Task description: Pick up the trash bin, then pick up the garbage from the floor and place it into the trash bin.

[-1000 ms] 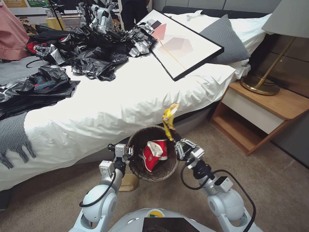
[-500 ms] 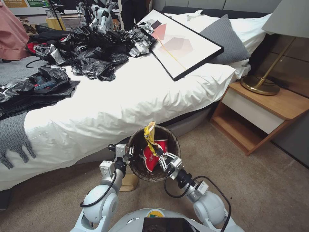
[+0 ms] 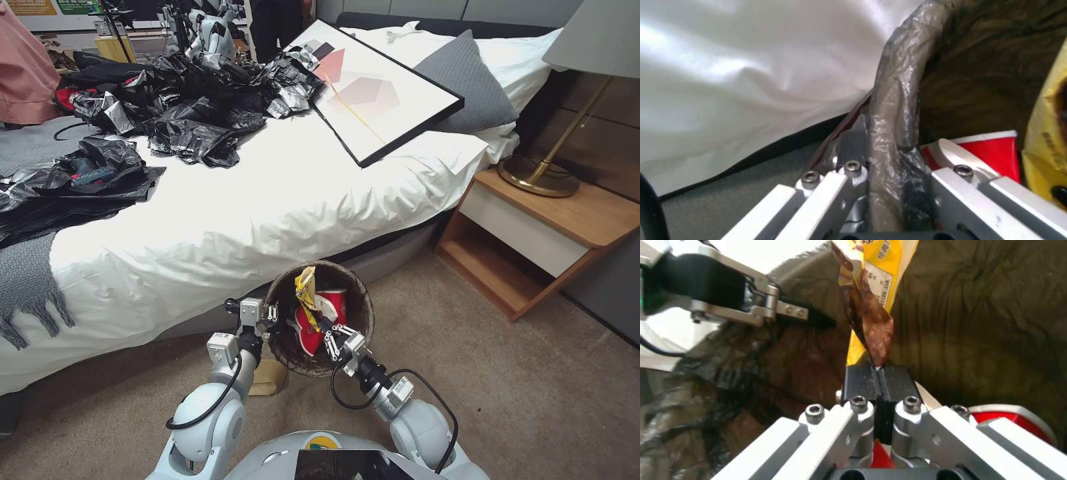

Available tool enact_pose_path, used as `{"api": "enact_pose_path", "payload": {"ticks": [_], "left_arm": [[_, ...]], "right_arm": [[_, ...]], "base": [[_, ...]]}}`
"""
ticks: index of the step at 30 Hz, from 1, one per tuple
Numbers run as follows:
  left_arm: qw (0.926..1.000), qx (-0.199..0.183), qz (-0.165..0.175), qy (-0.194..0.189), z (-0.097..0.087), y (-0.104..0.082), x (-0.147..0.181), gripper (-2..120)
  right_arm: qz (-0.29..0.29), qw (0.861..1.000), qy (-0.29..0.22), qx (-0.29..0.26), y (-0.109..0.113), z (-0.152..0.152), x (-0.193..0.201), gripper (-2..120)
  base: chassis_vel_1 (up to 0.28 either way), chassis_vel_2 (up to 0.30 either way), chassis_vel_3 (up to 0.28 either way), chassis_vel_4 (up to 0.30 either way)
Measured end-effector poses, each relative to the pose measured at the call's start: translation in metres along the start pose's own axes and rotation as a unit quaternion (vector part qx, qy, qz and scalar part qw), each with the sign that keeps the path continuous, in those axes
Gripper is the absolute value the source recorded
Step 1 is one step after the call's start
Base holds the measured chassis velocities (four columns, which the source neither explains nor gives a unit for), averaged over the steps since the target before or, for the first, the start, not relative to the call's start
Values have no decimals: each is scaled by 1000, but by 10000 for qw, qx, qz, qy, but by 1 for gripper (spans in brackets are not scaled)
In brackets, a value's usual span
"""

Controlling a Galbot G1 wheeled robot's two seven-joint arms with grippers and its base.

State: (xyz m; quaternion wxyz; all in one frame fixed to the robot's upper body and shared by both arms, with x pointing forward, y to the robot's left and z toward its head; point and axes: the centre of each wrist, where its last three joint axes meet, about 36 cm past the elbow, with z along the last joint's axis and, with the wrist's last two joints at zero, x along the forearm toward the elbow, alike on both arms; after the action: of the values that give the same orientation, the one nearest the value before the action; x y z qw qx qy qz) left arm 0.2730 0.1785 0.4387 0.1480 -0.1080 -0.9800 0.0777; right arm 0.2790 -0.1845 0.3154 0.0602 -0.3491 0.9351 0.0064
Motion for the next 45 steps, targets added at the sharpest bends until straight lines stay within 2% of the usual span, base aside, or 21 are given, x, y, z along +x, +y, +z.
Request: {"api": "enact_pose_path", "payload": {"ticks": [3,5,6,9,10,13,14,16,18,22,23,26,28,30,45], "left_arm": [[10000,-2,0,3,0,0,0,0],[10000,-1,1,6,0,0,0,0],[10000,-1,1,6,0,0,0,0],[10000,-4,8,23,1,-1,0,0],[10000,-4,8,23,1,-1,0,0],[10000,-8,18,48,0,-1,1,0],[10000,-8,18,48,0,-1,1,0],[10000,-10,23,67,0,-2,2,0],[10000,-13,24,73,0,-2,2,0],[9999,-4,34,100,-1,-2,2,0],[9999,-4,34,100,-1,-2,2,0],[9999,-3,36,110,-1,-2,2,0],[9999,-2,36,114,-1,-2,2,0],[9999,-4,38,127,-1,-2,2,0],[9997,-33,-4,224,-4,-1,2,0]], "right_arm": [[27,10000,29,7,0,2,-1,-2],[30,10000,49,19,-1,3,-1,8],[30,10000,49,19,-1,3,-1,8],[31,10000,81,24,0,4,0,23],[31,10000,81,24,0,4,0,23],[36,9999,95,31,0,5,1,36],[36,9999,95,31,0,5,1,36],[40,9999,106,44,0,5,2,46],[40,9999,110,50,0,5,2,49],[41,9999,113,69,-2,5,2,70],[41,9999,113,69,-2,5,2,70],[40,9999,115,73,-2,5,2,86],[39,9999,116,73,-2,5,2,88],[35,9999,116,77,-2,5,2,98],[-58,9998,43,188,-2,-3,6,100]], "base": [[0,0,0,0],[0,0,0,0],[0,0,0,0],[0,0,0,0],[0,0,0,0],[0,0,0,0],[0,0,0,0],[0,0,0,0],[0,0,0,0],[0,0,0,0],[0,0,0,0],[0,0,0,0],[0,0,0,0],[0,0,0,0],[0,0,0,0]]}}
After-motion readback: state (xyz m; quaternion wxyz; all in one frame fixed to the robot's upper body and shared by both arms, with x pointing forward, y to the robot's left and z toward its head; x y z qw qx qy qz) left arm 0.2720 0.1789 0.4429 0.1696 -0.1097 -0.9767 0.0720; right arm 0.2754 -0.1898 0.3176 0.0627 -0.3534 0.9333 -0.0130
